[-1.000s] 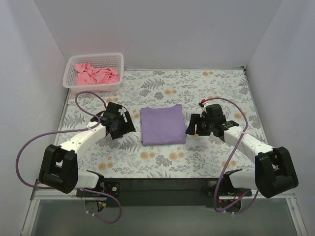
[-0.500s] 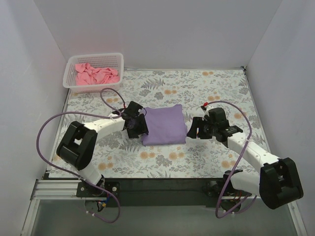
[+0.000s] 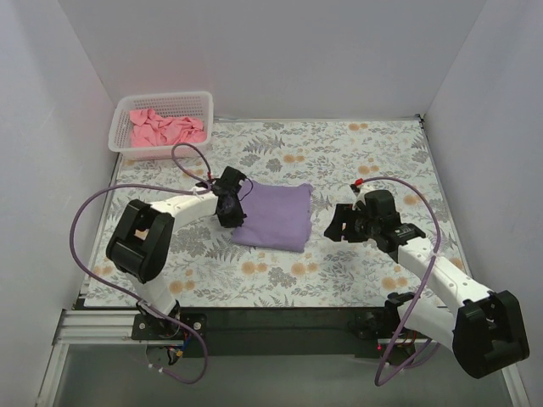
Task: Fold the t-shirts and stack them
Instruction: Neatly place the folded tshirt to the corner
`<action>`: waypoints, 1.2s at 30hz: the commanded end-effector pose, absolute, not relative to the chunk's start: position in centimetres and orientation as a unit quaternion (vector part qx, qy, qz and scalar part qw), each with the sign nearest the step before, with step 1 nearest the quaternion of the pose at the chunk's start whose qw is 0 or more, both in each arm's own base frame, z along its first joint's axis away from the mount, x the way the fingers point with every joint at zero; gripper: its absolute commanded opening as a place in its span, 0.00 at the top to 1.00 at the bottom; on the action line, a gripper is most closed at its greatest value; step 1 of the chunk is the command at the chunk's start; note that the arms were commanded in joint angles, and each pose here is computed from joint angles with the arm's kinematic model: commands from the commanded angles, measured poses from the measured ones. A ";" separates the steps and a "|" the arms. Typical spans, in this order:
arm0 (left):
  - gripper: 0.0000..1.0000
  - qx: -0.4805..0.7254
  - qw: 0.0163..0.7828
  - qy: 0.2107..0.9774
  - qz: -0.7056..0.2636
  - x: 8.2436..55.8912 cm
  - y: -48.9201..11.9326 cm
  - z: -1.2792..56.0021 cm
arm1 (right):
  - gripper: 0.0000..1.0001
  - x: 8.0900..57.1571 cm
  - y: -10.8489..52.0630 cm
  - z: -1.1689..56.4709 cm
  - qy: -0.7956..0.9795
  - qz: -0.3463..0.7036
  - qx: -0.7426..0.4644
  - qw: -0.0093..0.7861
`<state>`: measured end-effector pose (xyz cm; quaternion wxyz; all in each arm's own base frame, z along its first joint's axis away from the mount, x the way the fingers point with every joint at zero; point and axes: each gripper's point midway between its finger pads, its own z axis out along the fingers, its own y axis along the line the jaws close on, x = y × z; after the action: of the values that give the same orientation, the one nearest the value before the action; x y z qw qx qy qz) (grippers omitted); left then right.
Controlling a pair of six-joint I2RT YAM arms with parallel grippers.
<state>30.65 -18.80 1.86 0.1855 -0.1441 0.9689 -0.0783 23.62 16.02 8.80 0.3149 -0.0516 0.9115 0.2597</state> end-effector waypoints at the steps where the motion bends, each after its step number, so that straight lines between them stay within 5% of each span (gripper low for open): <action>1: 1.00 -0.180 0.201 0.953 0.135 31.3 -7.3 1.4 | 0.30 24.0 16.1 10.4 0.901 0.258 -0.071 0.342; 8: 1.00 -0.197 0.232 0.906 0.294 35.0 1.2 5.9 | 0.30 24.5 15.8 11.7 0.896 0.245 -0.092 0.358; 19: 1.00 -0.262 0.247 0.851 0.382 39.7 12.0 7.6 | 0.30 24.5 16.5 12.6 0.897 0.252 -0.127 0.340; 30: 1.00 -0.429 0.200 0.768 0.432 36.8 22.1 7.3 | 0.30 24.4 16.9 12.5 0.905 0.260 -0.118 0.314; 31: 0.99 -0.435 0.201 0.767 0.426 36.8 22.3 7.4 | 0.30 24.4 16.9 12.5 0.905 0.260 -0.118 0.314; 32: 0.83 -0.443 0.216 0.780 0.385 37.4 21.5 7.7 | 0.31 24.4 16.9 12.8 0.905 0.262 -0.116 0.315; 36: 0.76 -0.437 0.241 0.800 0.335 38.2 20.3 8.7 | 0.31 24.2 17.1 13.2 0.902 0.269 -0.115 0.318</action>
<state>36.02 21.86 4.79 0.1704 -0.4232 0.8012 0.3873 23.72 16.36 10.97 0.2990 -0.1112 0.9139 0.2509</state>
